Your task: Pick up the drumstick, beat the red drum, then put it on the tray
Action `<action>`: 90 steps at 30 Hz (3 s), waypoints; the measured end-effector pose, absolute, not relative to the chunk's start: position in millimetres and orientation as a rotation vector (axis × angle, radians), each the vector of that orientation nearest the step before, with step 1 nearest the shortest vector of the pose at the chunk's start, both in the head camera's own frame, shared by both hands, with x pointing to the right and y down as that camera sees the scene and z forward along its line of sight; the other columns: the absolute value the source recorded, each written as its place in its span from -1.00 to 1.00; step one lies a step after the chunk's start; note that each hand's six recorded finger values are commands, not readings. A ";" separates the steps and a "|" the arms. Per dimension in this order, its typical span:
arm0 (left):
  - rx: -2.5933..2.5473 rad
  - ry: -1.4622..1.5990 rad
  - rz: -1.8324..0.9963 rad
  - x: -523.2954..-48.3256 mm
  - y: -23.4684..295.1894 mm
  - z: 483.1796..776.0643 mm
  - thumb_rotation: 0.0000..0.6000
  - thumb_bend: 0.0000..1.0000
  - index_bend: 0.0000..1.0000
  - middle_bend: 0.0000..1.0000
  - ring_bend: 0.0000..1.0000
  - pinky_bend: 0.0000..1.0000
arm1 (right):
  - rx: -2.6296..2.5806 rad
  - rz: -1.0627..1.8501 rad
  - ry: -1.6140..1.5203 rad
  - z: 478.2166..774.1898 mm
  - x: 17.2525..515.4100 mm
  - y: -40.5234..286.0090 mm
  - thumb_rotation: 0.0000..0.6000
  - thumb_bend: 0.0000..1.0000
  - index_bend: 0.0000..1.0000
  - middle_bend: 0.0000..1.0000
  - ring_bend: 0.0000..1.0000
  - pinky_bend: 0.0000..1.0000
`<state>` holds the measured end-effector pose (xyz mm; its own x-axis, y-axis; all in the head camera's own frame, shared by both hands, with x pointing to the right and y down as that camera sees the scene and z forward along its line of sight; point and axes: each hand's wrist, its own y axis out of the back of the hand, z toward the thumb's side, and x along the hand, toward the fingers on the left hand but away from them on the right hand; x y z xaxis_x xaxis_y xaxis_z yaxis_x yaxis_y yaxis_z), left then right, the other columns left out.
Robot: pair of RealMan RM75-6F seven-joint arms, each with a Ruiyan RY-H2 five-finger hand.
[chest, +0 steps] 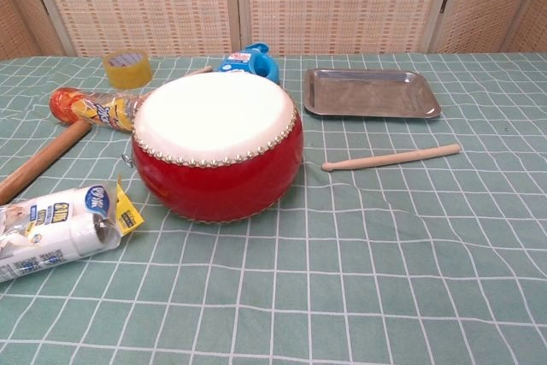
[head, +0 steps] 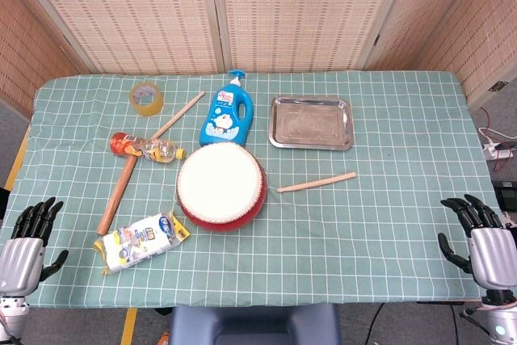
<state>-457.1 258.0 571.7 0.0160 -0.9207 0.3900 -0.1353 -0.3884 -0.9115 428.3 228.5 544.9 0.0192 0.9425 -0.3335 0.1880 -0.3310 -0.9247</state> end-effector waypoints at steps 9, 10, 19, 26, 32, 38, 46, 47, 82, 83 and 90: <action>-1.578 1.053 -1.487 -457.6 257.3 574.2 1.00 -0.54 -0.93 -1.00 -1.00 -1.00 | -1.655 1.383 -1.142 558.2 422.4 226.3 1.00 -0.21 -0.48 -0.54 -0.76 -0.57; -1.557 1.052 -1.496 -459.4 257.1 573.2 1.00 -0.54 -0.93 -1.00 -1.00 -1.00 | -1.659 1.385 -1.138 559.3 422.1 225.7 1.00 -0.21 -0.49 -0.54 -0.76 -0.57; -1.533 1.017 -1.526 -458.0 257.6 574.5 1.00 -0.54 -0.93 -1.00 -1.00 -1.00 | -1.670 1.423 -1.085 568.7 420.4 212.7 1.00 -0.21 -0.54 -0.54 -0.80 -0.57; -1.571 1.001 -1.513 -449.8 255.8 578.1 1.00 -0.54 -0.93 -1.00 -1.00 -1.00 | -1.733 1.391 -1.011 595.2 387.5 174.7 1.00 -0.27 -0.52 -0.54 -0.82 -0.57; -1.611 0.999 -1.503 -450.2 257.8 575.1 1.00 -0.54 -0.93 -1.00 -1.00 -1.00 | -1.824 1.375 -0.832 643.8 330.7 140.3 1.00 -0.40 -0.47 -0.54 -0.85 -0.58; -1.617 1.012 -1.532 -457.4 262.0 576.8 1.00 -0.55 -0.93 -1.00 -1.00 -1.00 | -1.821 1.361 -0.661 690.3 275.2 106.6 1.00 -0.42 -0.35 -0.54 -0.86 -0.59; -1.630 1.037 -1.553 -464.6 265.2 579.5 1.00 -0.54 -0.93 -1.00 -1.00 -1.00 | -1.785 1.390 -0.521 737.5 236.5 91.8 1.00 -0.42 -0.21 -0.54 -0.86 -0.60; -1.631 1.039 -1.555 -465.5 265.4 579.9 1.00 -0.54 -0.93 -1.00 -1.00 -1.00 | -1.784 1.396 -0.509 741.9 234.6 92.5 1.00 -0.42 -0.20 -0.54 -0.86 -0.60; -1.655 1.057 -1.568 -475.7 267.5 590.7 1.00 -0.54 -0.89 -1.00 -1.00 -1.00 | -1.818 1.397 -0.492 778.7 199.8 99.6 1.00 -0.23 0.21 -0.54 -0.84 -0.60; -1.655 1.057 -1.568 -476.0 267.6 590.6 1.00 -0.55 -0.89 -1.00 -1.00 -1.00 | -1.821 1.395 -0.499 777.5 200.3 99.2 1.00 -0.23 0.22 -0.54 -0.83 -0.60; -1.654 1.056 -1.574 -476.9 268.9 590.4 1.00 -0.54 -0.89 -1.00 -1.00 -1.00 | -1.916 1.326 -0.675 751.1 202.7 96.9 1.00 -0.23 0.26 -0.53 -0.81 -0.60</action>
<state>-476.9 268.9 590.4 -0.0275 -0.8665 0.4985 -0.1326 -0.4911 -0.8609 202.7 96.9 751.1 0.3401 0.7443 -0.5748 0.0275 -0.6188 -0.7850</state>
